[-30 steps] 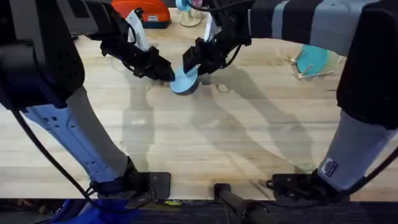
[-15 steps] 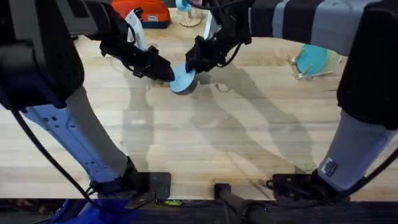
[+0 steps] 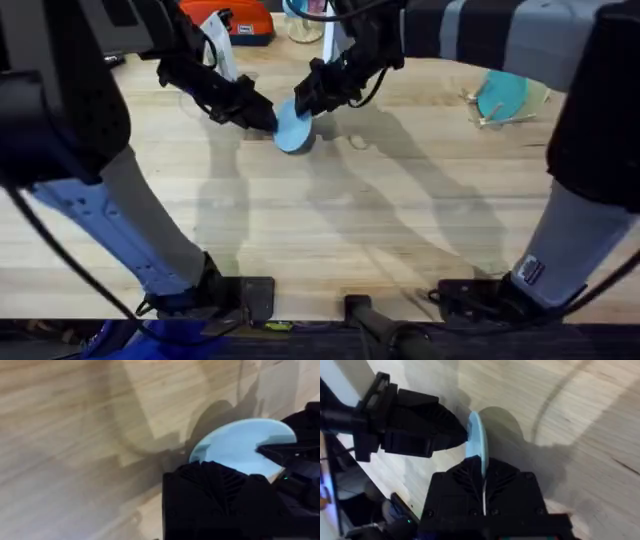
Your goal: Pick up the plates from the table one by one and place each into a slot on the dish rack.
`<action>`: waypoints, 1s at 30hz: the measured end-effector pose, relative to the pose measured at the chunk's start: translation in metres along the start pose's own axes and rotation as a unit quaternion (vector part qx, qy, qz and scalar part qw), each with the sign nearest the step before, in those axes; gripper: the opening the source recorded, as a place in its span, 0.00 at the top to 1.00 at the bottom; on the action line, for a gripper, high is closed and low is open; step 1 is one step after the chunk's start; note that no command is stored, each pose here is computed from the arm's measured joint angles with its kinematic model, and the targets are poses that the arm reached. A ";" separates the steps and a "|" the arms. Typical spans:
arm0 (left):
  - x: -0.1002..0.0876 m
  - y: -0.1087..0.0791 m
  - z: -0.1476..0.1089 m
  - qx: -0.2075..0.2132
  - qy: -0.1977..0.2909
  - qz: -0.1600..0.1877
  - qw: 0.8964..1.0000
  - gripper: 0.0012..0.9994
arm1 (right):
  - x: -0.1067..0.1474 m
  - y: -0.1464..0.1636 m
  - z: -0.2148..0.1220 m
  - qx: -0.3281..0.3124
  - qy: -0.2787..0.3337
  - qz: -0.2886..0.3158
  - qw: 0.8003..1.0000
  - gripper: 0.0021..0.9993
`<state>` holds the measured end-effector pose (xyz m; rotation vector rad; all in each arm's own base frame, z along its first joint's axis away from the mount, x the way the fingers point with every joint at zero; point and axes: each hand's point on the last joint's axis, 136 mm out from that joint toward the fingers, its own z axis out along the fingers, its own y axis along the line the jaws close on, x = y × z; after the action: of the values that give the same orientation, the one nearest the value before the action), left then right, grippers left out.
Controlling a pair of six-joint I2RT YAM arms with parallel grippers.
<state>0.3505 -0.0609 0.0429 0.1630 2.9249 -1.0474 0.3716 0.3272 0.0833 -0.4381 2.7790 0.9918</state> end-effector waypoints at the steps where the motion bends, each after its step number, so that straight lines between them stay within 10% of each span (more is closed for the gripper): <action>1: 0.001 -0.002 -0.004 -0.006 -0.002 0.005 1.000 0.96 | 0.001 0.002 -0.004 0.002 0.000 -0.009 1.000 0.97; 17: 0.039 -0.082 -0.114 -0.104 -0.098 0.094 0.985 0.96 | 0.001 -0.001 -0.122 0.131 -0.065 -0.117 0.982 0.97; 30: 0.072 -0.117 -0.166 -0.169 -0.178 0.145 0.958 0.96 | 0.007 -0.044 -0.251 0.307 -0.145 -0.134 0.931 0.97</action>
<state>0.2674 -0.0394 0.2402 0.3395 2.5943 -0.4668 0.3668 0.1328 0.2482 -0.4997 2.4854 0.0913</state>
